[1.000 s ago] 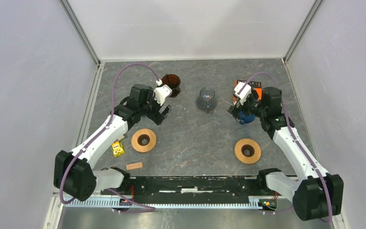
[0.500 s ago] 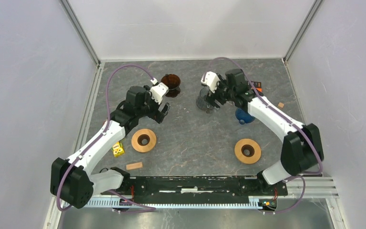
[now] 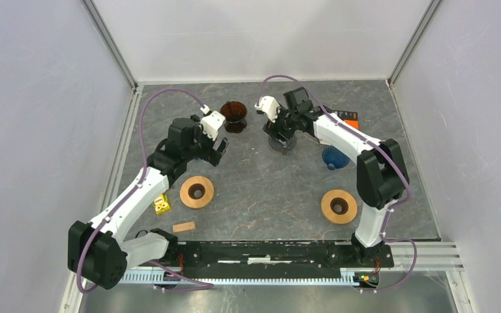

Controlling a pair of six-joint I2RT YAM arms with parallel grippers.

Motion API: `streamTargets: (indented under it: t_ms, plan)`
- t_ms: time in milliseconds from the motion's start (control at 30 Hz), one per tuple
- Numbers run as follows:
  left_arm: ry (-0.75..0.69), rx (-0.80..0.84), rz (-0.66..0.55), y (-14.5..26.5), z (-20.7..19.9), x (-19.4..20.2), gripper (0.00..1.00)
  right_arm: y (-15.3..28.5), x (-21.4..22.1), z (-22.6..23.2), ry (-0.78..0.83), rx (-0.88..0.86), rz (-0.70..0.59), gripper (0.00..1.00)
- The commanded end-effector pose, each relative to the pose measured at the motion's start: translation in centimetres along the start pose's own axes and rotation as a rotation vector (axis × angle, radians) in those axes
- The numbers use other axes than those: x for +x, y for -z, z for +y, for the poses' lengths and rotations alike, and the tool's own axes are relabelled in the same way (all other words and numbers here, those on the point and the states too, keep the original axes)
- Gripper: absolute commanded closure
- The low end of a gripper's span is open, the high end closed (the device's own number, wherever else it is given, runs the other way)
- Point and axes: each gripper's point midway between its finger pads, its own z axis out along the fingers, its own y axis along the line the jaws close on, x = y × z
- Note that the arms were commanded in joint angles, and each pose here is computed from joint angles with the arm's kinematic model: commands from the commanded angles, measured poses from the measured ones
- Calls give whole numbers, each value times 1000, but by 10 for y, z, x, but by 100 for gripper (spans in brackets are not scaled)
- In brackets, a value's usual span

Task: Place the coffee filter in the dripper
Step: Move the coffee server to the center of the board.

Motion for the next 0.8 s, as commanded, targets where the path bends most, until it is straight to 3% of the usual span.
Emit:
streamTargets:
  t_ms: [0,433,767]
  plan:
    - [25,-42,-68,5,8,-16,0,-6,-13,-9,-18,-5,5,35]
    - [27,-53,-90,11,11,-22,0,-25,14,-8,-14,-43,131,56]
    - [51,-106,-92,12,22,-22,0,1,14,38,-7,-183,86,88]
